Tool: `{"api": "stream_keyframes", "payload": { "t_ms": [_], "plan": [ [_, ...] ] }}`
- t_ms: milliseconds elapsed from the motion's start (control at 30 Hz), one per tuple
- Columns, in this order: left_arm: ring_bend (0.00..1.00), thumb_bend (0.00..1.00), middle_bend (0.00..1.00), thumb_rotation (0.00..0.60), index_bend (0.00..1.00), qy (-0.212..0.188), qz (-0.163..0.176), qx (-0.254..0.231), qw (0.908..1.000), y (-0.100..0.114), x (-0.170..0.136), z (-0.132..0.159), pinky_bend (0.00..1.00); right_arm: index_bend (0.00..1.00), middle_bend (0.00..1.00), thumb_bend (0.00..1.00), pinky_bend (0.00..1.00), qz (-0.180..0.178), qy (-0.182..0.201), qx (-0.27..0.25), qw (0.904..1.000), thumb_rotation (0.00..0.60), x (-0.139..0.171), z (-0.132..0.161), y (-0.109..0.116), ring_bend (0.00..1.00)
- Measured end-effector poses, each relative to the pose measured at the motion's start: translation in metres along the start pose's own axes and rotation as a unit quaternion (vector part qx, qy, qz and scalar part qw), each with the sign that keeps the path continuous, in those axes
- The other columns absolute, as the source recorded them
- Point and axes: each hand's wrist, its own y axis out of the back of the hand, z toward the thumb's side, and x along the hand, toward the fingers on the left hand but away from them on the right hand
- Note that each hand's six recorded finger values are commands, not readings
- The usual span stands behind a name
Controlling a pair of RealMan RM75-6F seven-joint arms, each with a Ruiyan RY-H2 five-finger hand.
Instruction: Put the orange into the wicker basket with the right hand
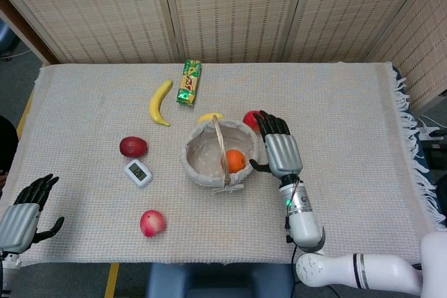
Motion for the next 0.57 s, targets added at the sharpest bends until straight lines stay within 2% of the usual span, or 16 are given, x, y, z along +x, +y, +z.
{"api": "stream_keyframes", "payload": {
  "t_ms": [200,300,433,567],
  "plan": [
    [0.0,0.33,0.0,0.6,0.0,-0.001,0.003,0.008,1.0,0.0,0.0,0.001,0.1,0.0,0.0,0.11,0.05,0.039,-0.024,0.084,0.9954,0.6,0.061,-0.074,0.002,0.0],
    [0.0,0.33,0.0,0.6,0.0,-0.002,0.006,0.012,0.9999,0.0,0.001,0.002,0.1,0.0,0.0,0.11,0.05,0.045,-0.027,0.109,0.9926,0.6,0.089,-0.099,0.004,0.0],
    [0.0,0.33,0.0,0.6,0.0,-0.003,0.011,0.015,0.9998,0.001,0.001,0.002,0.1,0.0,0.0,0.11,0.04,0.034,-0.016,0.126,0.9913,0.6,0.123,-0.118,0.004,0.0],
    [0.0,0.33,0.0,0.6,0.0,-0.006,0.015,0.016,0.9997,0.001,0.0,0.004,0.1,0.0,0.0,0.11,0.04,0.003,-0.003,0.146,0.9893,0.6,0.152,-0.136,0.008,0.0]
  ]
}}
